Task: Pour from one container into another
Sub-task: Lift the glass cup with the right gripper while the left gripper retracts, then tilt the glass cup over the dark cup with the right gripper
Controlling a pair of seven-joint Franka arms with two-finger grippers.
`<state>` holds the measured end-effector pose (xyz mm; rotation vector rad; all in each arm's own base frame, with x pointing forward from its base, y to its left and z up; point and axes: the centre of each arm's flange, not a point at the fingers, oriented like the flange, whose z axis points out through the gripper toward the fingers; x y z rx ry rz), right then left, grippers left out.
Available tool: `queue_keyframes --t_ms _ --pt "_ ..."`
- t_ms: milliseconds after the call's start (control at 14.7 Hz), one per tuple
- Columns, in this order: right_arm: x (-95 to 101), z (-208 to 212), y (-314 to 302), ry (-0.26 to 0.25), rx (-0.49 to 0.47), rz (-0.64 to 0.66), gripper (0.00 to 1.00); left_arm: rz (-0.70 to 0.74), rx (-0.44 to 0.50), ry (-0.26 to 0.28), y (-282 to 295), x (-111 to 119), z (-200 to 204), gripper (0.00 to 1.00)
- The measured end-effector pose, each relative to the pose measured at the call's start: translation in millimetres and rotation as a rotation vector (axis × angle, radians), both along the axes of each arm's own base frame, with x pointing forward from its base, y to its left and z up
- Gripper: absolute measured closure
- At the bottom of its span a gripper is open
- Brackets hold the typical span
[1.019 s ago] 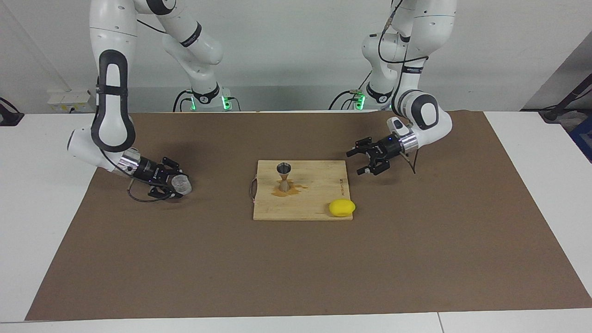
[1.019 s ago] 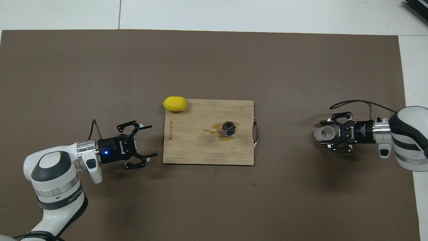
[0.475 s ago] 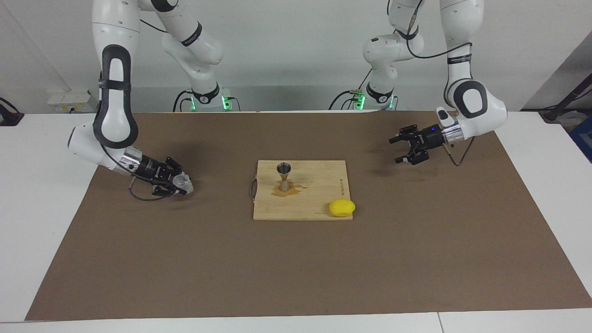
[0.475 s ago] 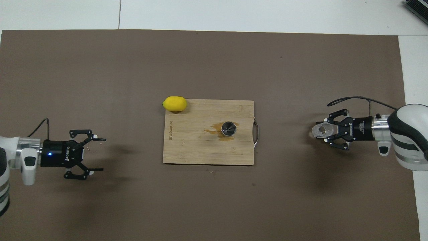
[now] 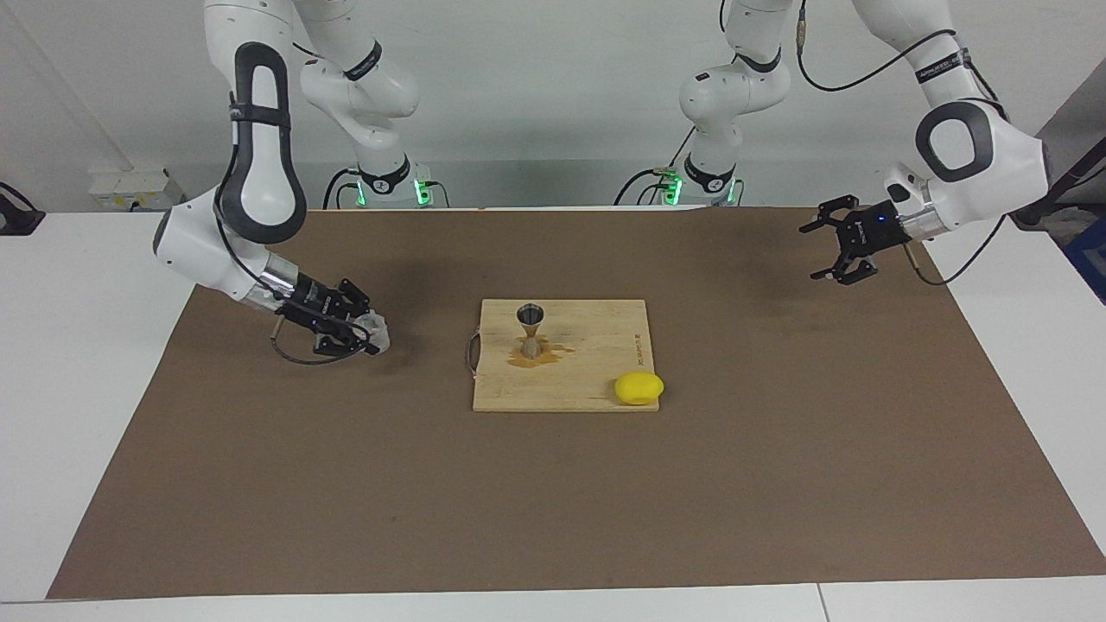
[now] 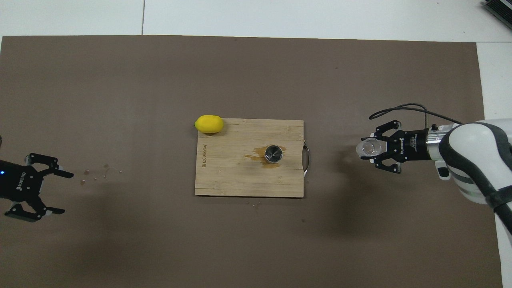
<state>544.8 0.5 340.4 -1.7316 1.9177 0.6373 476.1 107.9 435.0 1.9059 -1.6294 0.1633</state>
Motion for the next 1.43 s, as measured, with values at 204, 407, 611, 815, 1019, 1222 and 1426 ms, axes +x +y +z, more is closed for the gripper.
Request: queue_keyframes --t_ms 204,407,611,815,1019,1222,1426 --pt "8.8 20.4 47.6 0.027 -0.074 0.026 0.49 0.125 0.089 0.059 -10.3 7.2 47.7 0.0" --pt "16.8 41.2 82.4 0.041 -0.148 0.037 0.49 0.171 0.251 0.031 -10.2 10.7 88.9 0.0" --pt "20.3 56.4 115.0 0.044 -0.226 0.048 0.49 0.145 0.436 -0.065 -2.9 16.6 138.3 0.0" --pt "25.2 64.3 139.5 0.038 -0.277 0.004 0.49 0.11 0.551 -0.13 -30.8 24.6 171.3 0.0" --pt "28.4 69.2 168.2 0.036 -0.313 -0.03 0.49 0.253 0.619 -0.132 -68.9 28.0 192.7 0.0" --pt "30.2 78.1 205.7 0.025 -0.387 -0.045 0.49 0.546 0.676 -0.072 -93.4 26.3 204.3 0.0" --pt "30.4 84.7 234.6 -0.002 -0.429 -0.03 0.49 0.772 0.721 -0.024 -114.9 25.6 208.1 0.0"
